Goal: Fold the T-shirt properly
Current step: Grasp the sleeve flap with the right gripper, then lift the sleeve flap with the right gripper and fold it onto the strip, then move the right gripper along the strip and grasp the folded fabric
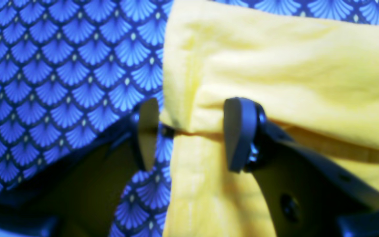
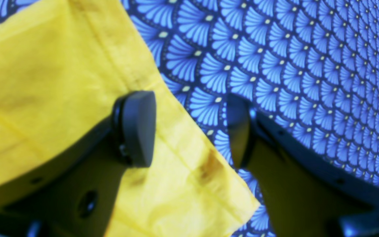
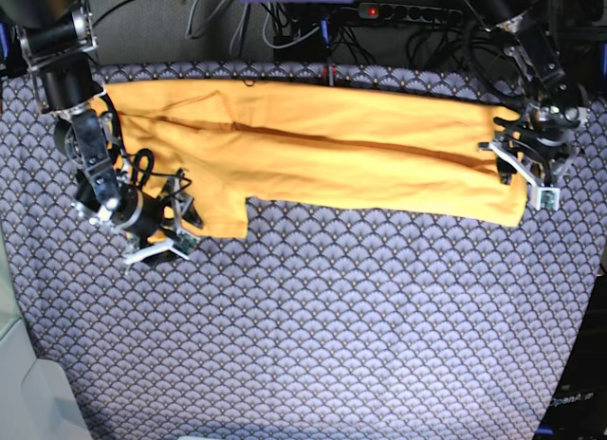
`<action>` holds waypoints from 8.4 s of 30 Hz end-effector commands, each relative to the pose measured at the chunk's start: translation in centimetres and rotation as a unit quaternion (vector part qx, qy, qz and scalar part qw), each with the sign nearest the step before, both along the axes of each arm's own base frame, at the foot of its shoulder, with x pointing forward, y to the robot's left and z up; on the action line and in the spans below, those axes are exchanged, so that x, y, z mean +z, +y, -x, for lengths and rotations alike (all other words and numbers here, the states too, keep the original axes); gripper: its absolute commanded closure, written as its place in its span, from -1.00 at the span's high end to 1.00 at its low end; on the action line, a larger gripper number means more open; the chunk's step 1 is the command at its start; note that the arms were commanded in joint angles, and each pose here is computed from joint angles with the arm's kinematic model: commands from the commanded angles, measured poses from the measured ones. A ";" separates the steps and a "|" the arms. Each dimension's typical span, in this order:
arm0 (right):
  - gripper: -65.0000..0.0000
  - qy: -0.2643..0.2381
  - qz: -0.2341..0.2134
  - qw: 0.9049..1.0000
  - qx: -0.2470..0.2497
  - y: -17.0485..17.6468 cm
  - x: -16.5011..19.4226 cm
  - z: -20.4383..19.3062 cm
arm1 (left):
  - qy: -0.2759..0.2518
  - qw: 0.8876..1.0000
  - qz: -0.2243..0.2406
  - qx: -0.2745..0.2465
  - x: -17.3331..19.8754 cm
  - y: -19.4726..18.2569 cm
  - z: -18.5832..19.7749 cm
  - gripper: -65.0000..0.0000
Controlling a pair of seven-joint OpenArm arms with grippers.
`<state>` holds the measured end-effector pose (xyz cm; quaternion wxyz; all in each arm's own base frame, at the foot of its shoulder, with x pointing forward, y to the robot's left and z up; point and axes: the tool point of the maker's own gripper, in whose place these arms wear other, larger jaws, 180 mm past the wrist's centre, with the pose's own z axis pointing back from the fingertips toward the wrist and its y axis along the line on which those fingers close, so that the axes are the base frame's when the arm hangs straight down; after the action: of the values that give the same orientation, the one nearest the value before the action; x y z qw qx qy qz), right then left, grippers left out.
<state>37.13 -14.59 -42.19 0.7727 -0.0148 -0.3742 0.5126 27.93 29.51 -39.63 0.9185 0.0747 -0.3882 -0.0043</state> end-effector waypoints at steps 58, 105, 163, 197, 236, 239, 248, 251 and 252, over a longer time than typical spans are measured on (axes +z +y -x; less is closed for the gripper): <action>0.08 0.044 -0.241 0.935 -0.256 -7.7 8.1 -3.9 | -0.022 1.000 -0.010 -0.001 1.3 0.7 -0.8 -0.04; -0.79 0.113 -0.273 0.906 -0.303 -8.6 2.1 -1.2 | -0.035 0.999 -0.014 -0.001 2.2 0.7 -1.6 -0.03; -0.95 0.102 -0.206 0.968 -0.103 -1.9 3.8 19.4 | 0.001 0.999 -0.040 -0.009 1.3 1.4 2.1 -0.04; 0.10 0.006 -0.127 0.987 -0.095 -2.2 10.0 11.9 | 0.001 0.999 -0.038 -0.010 1.2 1.3 2.2 -0.04; 0.06 0.067 -0.106 0.991 -0.045 3.1 6.6 6.8 | -0.003 0.999 -0.038 -0.010 1.4 1.3 1.9 -0.04; -0.17 0.076 -0.105 0.991 -0.029 4.2 6.1 7.5 | -0.004 0.999 -0.037 -0.010 1.5 1.3 1.8 -0.04; -1.00 0.090 -0.103 0.991 0.004 6.2 5.7 9.2 | -0.004 0.999 -0.037 -0.010 1.4 1.3 1.8 -0.04; -1.00 0.088 -0.098 0.991 0.022 7.3 6.4 11.1 | -0.004 0.999 -0.037 -0.010 1.4 1.4 1.9 -0.04; -1.00 0.085 -0.095 0.991 0.029 7.6 7.0 11.6 | -0.004 0.999 -0.037 -0.010 1.4 1.4 1.9 -0.04</action>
<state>24.59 -7.25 -36.59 0.7946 0.1094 -0.3299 0.4978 25.18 30.43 -39.57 0.9236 0.0969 -0.3702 -0.0249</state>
